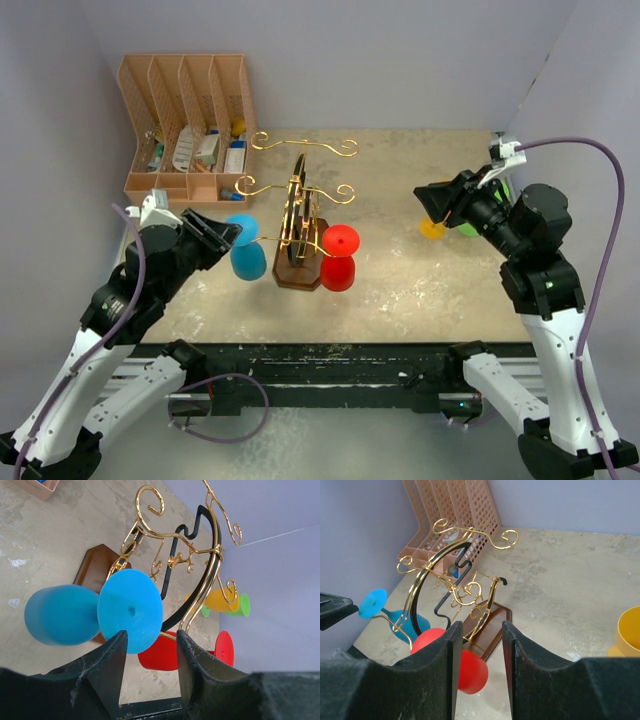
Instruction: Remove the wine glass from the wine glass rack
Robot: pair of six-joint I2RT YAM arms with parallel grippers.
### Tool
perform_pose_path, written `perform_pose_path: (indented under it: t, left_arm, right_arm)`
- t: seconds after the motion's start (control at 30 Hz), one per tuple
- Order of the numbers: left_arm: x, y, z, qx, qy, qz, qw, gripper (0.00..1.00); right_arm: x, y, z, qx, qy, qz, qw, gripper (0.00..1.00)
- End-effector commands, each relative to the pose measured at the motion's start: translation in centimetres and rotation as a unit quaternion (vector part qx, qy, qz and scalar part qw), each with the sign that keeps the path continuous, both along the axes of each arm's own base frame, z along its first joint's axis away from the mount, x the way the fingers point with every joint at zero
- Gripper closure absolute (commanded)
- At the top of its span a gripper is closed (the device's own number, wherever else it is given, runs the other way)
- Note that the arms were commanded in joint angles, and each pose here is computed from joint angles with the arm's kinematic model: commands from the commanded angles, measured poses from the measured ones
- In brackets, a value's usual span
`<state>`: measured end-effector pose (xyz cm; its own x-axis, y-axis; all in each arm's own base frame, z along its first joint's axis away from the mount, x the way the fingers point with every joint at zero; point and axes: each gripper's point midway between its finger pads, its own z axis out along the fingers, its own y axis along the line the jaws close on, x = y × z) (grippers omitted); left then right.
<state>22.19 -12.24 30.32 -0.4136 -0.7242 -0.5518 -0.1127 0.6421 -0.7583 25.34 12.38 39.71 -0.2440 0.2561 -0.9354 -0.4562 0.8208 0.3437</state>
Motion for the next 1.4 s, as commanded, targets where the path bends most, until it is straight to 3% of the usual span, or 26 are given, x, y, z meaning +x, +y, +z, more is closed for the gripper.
perform_pose_path:
  t: [0.0,0.23,1.37]
  left_arm:
    - [-0.6,0.5,2.3,-0.01,-0.029,0.0,1.0,0.53]
    - [-1.6,2.8,1.0,0.027,-0.011,0.035,0.999,0.54]
    - [0.9,0.2,-0.4,-0.002,-0.013,0.018,1.0,0.55]
  right_arm:
    - [-0.3,0.1,1.2,0.001,-0.028,0.006,1.0,0.6]
    - [-0.2,0.4,0.8,0.004,-0.025,0.011,1.0,0.6]
    - [0.2,0.5,-0.1,0.001,-0.017,0.013,1.0,0.6]
